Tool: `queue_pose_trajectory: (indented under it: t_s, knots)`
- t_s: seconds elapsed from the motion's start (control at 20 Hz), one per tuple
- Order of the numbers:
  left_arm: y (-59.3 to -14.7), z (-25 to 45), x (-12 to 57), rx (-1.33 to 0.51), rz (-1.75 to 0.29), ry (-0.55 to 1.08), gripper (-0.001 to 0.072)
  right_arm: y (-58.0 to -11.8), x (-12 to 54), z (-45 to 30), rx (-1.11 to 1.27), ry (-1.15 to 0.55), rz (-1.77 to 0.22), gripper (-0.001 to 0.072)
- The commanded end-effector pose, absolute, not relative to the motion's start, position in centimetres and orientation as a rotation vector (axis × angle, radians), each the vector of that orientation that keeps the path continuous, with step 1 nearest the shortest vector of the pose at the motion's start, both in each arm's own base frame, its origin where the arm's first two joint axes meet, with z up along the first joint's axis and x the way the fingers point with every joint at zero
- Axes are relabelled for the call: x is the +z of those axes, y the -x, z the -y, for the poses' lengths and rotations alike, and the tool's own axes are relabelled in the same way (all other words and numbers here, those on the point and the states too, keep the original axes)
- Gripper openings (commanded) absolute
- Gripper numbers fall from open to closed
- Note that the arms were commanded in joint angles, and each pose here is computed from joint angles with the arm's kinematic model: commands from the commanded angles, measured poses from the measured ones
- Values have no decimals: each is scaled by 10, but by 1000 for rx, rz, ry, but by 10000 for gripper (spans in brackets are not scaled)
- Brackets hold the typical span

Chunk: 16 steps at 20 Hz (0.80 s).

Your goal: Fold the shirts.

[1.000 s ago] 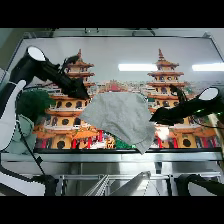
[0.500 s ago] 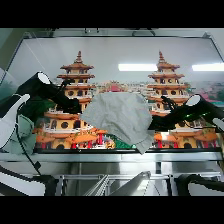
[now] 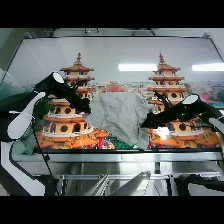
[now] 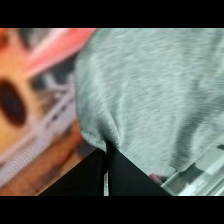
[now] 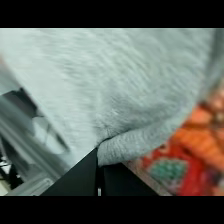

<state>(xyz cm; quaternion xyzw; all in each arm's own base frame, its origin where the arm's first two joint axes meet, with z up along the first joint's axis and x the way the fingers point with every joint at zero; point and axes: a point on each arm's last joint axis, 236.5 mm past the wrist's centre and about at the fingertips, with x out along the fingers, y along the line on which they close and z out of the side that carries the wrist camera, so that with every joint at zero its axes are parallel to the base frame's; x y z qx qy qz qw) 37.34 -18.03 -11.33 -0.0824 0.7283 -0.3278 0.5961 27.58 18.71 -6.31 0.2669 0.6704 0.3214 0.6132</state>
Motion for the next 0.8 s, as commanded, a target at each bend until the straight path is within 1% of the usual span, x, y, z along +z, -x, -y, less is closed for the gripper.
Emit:
queue_pose_trajectory:
  t_s: [0.0, 0.1, 0.15, 0.2, 0.3, 0.4, 0.45, 0.55, 0.6, 0.65, 0.7, 0.75]
  knots:
    - [-385, 243, -22, -1072, -1518, 356, 20, -279, -1, -205, 927, -654, -1445, 14]
    - [-395, 258, 69, -1204, -1314, 401, 20, -289, 57, -205, 1013, -615, -1310, 14]
    - [-393, 266, 118, -1268, -1201, 403, 20, -296, 95, -206, 1056, -612, -1206, 14]
    - [-388, 270, 173, -1327, -1065, 398, 20, -302, 144, -209, 1125, -605, -1060, 14]
    - [-350, 280, 287, -1473, -794, 372, 20, -292, 255, -216, 1301, -581, -719, 14]
    - [-289, 281, 387, -1583, -523, 282, 20, -252, 363, -216, 1443, -498, -364, 14]
    - [-259, 277, 427, -1588, -394, 216, 21, -226, 404, -215, 1466, -423, -223, 14]
    - [-213, 262, 484, -1528, -179, 144, 23, -187, 452, -213, 1420, -277, -55, 14]
    - [-199, 254, 502, -1484, -105, 135, 24, -171, 468, -214, 1381, -222, 10, 14]
    - [-189, 245, 513, -1430, -48, 139, 25, -164, 478, -213, 1330, -191, 59, 14]
    - [-187, 237, 516, -1380, -14, 142, 25, -166, 481, -210, 1260, -161, 82, 14]
    - [-196, 228, 513, -1305, -1, 145, 25, -178, 474, -205, 1175, -134, 60, 15]
